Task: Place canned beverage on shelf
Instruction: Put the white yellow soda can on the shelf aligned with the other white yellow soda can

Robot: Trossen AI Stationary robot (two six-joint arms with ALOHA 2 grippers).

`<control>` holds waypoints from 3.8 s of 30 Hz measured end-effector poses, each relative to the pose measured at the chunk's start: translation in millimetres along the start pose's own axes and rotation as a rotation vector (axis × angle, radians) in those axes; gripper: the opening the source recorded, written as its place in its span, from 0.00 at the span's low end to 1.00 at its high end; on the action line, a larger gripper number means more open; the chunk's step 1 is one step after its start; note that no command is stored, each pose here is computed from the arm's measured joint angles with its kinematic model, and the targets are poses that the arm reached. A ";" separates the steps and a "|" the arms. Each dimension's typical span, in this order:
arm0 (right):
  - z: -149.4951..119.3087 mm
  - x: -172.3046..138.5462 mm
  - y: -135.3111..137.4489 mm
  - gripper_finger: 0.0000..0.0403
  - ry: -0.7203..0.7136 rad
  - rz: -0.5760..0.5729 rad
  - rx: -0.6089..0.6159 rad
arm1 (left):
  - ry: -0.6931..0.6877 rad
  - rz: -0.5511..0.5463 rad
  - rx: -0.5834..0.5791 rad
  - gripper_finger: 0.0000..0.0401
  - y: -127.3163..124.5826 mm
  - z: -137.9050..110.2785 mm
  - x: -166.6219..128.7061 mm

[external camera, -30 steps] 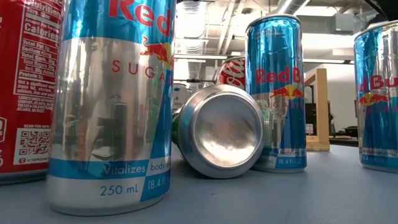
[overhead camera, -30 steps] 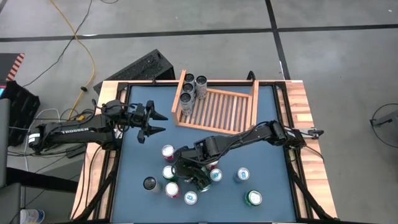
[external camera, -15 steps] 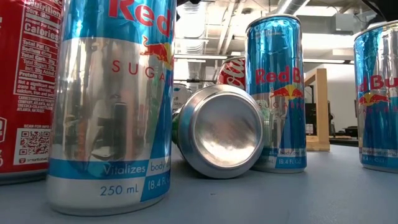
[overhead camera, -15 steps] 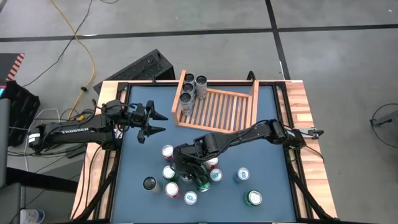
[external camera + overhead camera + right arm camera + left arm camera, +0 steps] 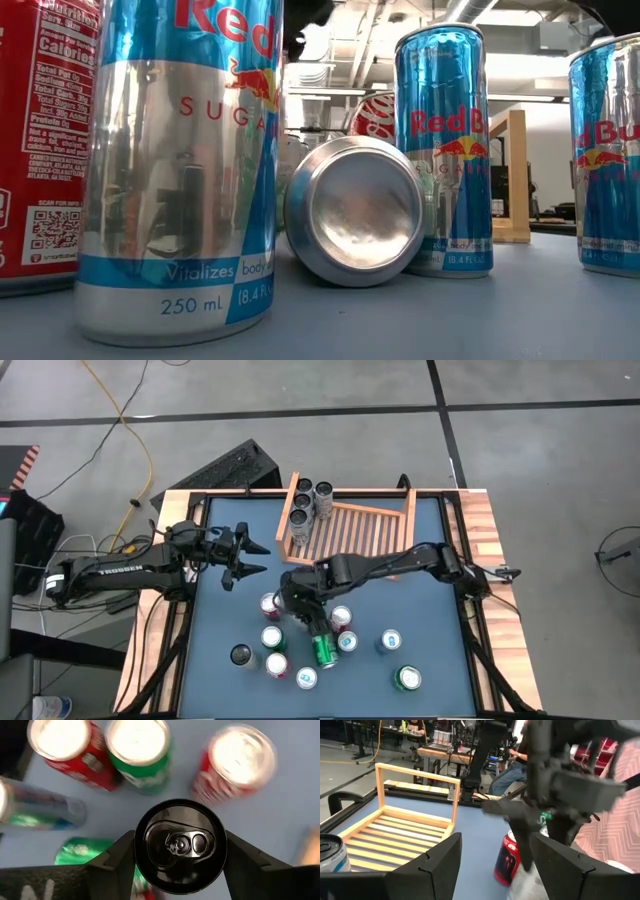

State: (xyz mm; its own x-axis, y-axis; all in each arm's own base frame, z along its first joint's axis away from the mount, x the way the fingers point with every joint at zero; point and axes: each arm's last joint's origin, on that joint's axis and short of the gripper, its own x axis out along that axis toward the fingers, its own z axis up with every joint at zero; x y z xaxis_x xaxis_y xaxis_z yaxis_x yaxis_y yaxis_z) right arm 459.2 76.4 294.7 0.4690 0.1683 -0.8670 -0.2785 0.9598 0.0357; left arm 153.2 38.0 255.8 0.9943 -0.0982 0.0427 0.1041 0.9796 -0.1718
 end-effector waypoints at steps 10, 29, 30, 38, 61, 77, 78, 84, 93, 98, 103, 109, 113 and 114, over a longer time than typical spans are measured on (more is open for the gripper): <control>-10.3 -36.8 -18.9 0.57 0.047 -0.256 0.166 | 0.012 0.008 0.007 0.56 0.4 -1.3 -0.1; -44.5 -73.1 -115.7 0.57 0.131 -0.520 0.449 | 0.013 0.013 0.005 0.56 0.6 -1.5 0.0; -45.7 -76.1 -120.8 0.57 0.123 -0.526 0.450 | 0.013 0.013 0.006 0.56 0.6 -1.5 0.0; -66.4 -113.0 -153.3 0.57 0.057 -0.546 0.540 | 0.015 0.014 0.005 0.56 0.6 -1.7 0.0; -126.0 -84.8 -167.5 0.57 -0.144 -0.478 0.598 | 0.009 0.039 0.040 0.56 1.4 -1.3 -0.1; -119.0 -66.1 -207.1 0.57 -0.139 -0.466 0.590 | 0.013 0.039 0.041 0.56 1.4 -1.7 -0.1; -119.6 -63.8 -207.9 0.57 -0.132 -0.465 0.589 | 0.014 0.039 0.041 0.56 1.4 -1.8 -0.1; -124.8 -57.4 -214.1 0.57 -0.094 -0.469 0.585 | 0.014 0.039 0.041 0.56 1.4 -1.8 -0.1; -120.9 -56.6 -218.6 0.57 -0.137 -0.491 0.547 | 0.015 0.039 0.047 0.56 1.5 -1.9 -0.1; -121.4 -57.8 -221.2 0.57 -0.148 -0.498 0.546 | 0.015 0.039 0.051 0.56 1.5 -1.9 -0.1; -123.0 -58.5 -223.2 0.57 -0.146 -0.500 0.548 | 0.015 0.039 0.050 0.56 1.5 -1.9 -0.1; -122.6 -58.0 -222.8 0.57 -0.153 -0.472 0.536 | 0.015 0.039 0.056 0.56 1.5 -1.9 -0.1; -122.3 -52.9 -224.8 0.58 -0.158 -0.458 0.528 | 0.015 0.040 0.067 0.56 1.5 -1.9 -0.1; -122.4 -52.8 -224.8 0.58 -0.158 -0.457 0.528 | 0.015 0.040 0.067 0.56 1.5 -1.9 -0.1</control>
State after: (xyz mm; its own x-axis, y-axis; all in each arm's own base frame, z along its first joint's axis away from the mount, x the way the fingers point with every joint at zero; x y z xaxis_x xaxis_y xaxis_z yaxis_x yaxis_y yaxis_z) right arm 394.4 -175.7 271.6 0.5685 -0.2842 -0.7720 0.3989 0.9160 -0.0434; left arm 153.4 39.1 253.7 0.9979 -0.0611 0.0223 0.0631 0.9922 -0.1071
